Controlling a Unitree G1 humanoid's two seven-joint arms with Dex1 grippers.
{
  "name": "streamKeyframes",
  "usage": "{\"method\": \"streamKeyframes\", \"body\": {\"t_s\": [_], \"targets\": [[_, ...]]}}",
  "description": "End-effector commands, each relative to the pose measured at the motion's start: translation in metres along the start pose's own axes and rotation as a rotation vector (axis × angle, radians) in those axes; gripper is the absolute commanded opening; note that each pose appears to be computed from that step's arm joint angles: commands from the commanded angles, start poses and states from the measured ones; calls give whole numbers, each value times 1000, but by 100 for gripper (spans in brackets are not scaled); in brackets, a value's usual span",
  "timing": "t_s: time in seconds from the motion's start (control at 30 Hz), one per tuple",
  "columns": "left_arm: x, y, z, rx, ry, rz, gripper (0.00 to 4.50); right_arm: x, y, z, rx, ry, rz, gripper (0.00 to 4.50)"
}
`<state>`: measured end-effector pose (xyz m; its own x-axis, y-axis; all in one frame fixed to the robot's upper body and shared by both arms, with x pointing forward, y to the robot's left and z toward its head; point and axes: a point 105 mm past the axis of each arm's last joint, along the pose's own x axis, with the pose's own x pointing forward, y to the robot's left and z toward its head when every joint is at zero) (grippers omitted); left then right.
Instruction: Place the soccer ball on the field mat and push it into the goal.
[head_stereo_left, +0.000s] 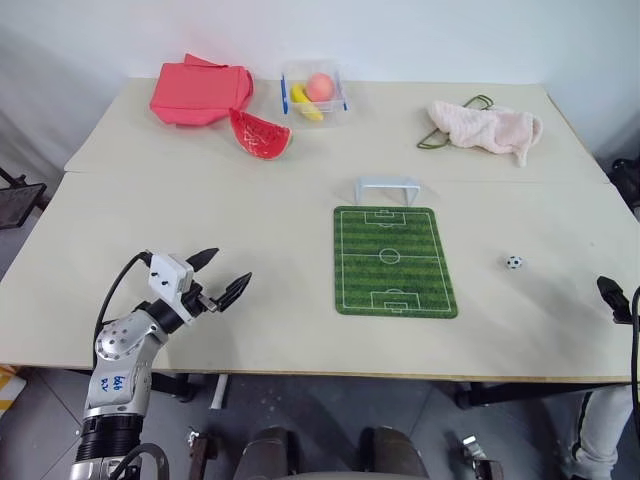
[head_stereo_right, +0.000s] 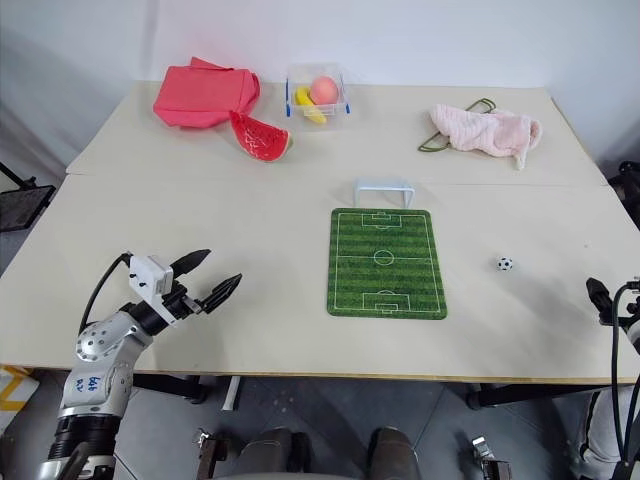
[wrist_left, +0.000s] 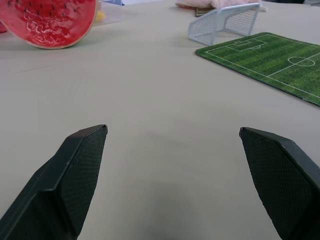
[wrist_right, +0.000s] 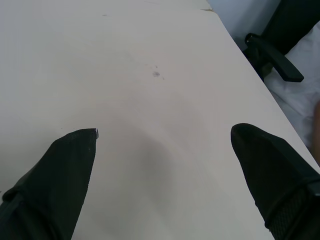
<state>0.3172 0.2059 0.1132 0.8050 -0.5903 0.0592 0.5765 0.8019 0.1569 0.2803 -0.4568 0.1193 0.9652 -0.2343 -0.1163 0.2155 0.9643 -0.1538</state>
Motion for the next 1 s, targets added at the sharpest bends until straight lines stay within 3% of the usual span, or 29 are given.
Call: {"method": "streamKeyframes", "body": {"t_s": [0.03, 0.33, 0.6, 0.8, 1.0], "targets": [[1, -1, 5, 29, -8, -26, 450, -3, -8, 22, -7, -74, -23, 448], [8, 0, 15, -8, -22, -35, 450, 0, -1, 39, -16, -88, 33, 448], [18, -19, 26, -1, -22, -227, 450, 15, 57, 73, -124, -39, 354, 448], [34, -29, 35, 8, -36, -340, 450, 20, 105, 70, -203, 52, 627, 448], [42, -35, 37, 6, -56, -346, 450, 25, 126, 56, -236, 107, 742, 448]]}}
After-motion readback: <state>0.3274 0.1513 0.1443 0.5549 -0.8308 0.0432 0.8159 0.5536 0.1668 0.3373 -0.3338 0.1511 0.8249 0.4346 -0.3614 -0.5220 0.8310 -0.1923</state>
